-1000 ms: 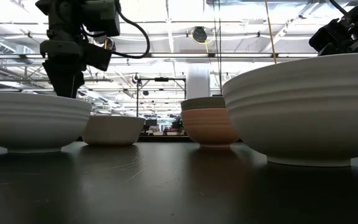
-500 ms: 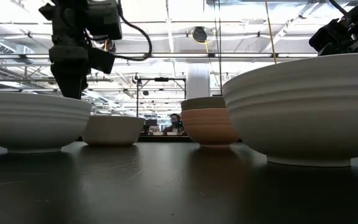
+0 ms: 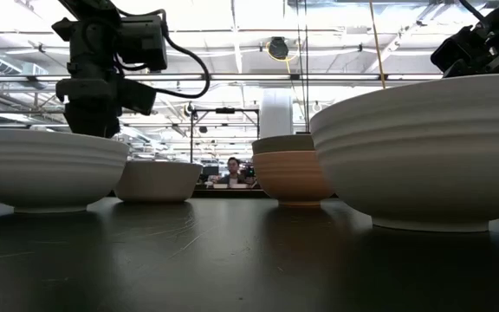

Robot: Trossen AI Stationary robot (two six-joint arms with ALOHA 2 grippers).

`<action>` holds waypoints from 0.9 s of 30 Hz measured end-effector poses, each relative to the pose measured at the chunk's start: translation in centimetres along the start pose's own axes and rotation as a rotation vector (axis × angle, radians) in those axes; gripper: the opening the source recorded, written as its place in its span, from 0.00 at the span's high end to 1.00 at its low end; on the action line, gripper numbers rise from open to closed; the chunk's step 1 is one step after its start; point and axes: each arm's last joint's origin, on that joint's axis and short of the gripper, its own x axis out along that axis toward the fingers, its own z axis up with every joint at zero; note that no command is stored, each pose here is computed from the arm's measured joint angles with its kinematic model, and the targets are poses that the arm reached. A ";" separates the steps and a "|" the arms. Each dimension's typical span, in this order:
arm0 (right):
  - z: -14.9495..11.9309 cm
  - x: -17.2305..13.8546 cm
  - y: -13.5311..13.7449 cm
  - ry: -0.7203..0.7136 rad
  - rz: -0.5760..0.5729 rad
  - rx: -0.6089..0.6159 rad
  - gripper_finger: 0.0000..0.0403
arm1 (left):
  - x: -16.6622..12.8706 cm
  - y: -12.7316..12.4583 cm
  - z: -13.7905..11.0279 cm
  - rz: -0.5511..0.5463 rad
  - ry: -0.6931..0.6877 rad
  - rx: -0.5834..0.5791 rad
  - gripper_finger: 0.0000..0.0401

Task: Nest bowls inside each other
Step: Stack the left white bowl on top of the brown bowl

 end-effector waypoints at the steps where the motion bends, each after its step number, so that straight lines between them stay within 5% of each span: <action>1: 0.0 0.0 0.0 0.000 0.000 0.000 0.94 | 0.0 0.0 0.0 -0.011 0.003 0.013 0.76; 3: 0.0 0.0 0.0 0.000 0.000 0.000 0.94 | 0.0 -0.1 0.0 -0.042 0.010 0.046 0.92; 5: 0.0 0.0 0.0 0.000 0.000 0.000 0.94 | 0.0 -0.2 0.0 -0.070 0.010 0.052 0.96; 27: 0.0 0.0 0.0 0.004 -0.001 0.000 0.94 | -0.3 -0.6 0.8 -0.125 -0.060 0.099 0.99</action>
